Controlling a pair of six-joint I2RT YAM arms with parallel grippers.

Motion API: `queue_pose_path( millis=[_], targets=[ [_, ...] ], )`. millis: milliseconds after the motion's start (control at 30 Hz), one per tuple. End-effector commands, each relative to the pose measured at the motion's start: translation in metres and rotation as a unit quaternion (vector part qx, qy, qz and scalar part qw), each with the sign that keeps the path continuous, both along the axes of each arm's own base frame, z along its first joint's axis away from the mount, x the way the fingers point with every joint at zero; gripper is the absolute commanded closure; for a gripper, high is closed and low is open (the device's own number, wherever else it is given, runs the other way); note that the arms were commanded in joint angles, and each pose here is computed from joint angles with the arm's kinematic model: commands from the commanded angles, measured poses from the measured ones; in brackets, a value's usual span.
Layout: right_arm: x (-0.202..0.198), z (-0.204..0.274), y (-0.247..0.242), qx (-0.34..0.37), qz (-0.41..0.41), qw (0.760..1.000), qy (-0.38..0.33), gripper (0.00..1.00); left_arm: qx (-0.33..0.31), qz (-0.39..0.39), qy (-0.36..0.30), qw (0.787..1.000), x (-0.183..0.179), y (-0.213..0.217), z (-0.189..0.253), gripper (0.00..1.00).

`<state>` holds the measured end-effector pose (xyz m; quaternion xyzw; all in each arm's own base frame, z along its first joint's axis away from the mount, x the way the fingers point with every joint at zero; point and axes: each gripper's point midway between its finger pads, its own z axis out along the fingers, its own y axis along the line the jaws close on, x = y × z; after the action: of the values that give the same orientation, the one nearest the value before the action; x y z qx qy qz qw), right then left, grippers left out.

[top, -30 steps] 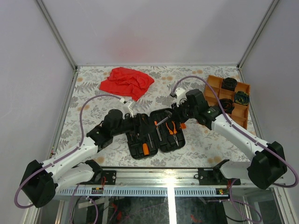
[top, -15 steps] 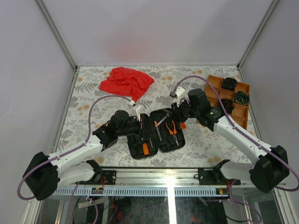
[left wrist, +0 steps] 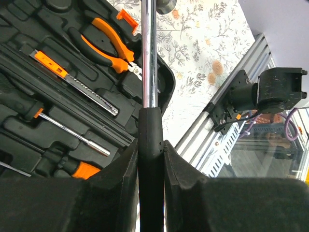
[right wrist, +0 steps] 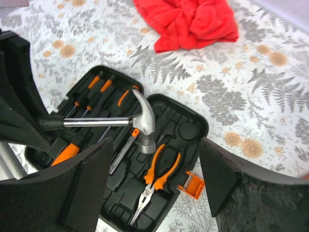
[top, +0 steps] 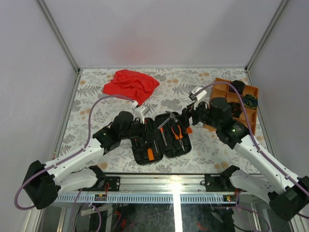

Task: Sort the tools into containers
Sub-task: Pick up the hammer at the center of the board.

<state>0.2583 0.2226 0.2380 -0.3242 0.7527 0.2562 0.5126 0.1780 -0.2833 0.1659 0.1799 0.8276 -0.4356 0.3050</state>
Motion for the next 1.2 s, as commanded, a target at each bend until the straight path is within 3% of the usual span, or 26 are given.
queue_pose_path(
  millis=[0, 300, 500, 700, 767, 933, 1033, 1167],
  targets=[
    [0.015, 0.035, -0.015, 0.046, -0.076, 0.995, -0.054, 0.21, -0.006, 0.004, -0.079, 0.997, 0.012, 0.002, 0.04, 1.0],
    [0.008, 0.051, -0.024, 0.079, -0.099, 0.99, -0.059, 0.2, 0.056, 0.017, -0.18, 0.982, 0.027, 0.026, 0.072, 1.0],
    [-0.004, 0.046, -0.016, 0.05, -0.049, 0.996, -0.051, 0.2, 0.071, -0.032, -0.274, 0.959, 0.02, 0.035, 0.089, 1.0],
    [-0.016, 0.061, -0.004, 0.082, -0.006, 0.995, -0.06, 0.2, 0.082, -0.03, -0.378, 0.922, 0.023, 0.05, 0.097, 1.0],
    [-0.024, 0.069, 0.003, 0.091, 0.022, 0.994, -0.055, 0.2, 0.095, -0.057, -0.432, 0.895, 0.019, 0.055, 0.094, 1.0],
    [-0.04, 0.081, 0.02, 0.106, 0.087, 0.99, -0.032, 0.21, 0.112, -0.102, -0.582, 0.799, 0.009, 0.064, 0.1, 1.0],
    [-0.048, 0.081, 0.026, 0.103, 0.117, 0.988, -0.017, 0.22, 0.141, -0.122, -0.631, 0.753, 0.01, 0.067, 0.102, 1.0],
    [-0.051, 0.074, 0.027, 0.086, 0.124, 0.988, 0.021, 0.23, 0.193, -0.171, -0.706, 0.659, 0.011, 0.068, 0.1, 1.0]
  ],
)
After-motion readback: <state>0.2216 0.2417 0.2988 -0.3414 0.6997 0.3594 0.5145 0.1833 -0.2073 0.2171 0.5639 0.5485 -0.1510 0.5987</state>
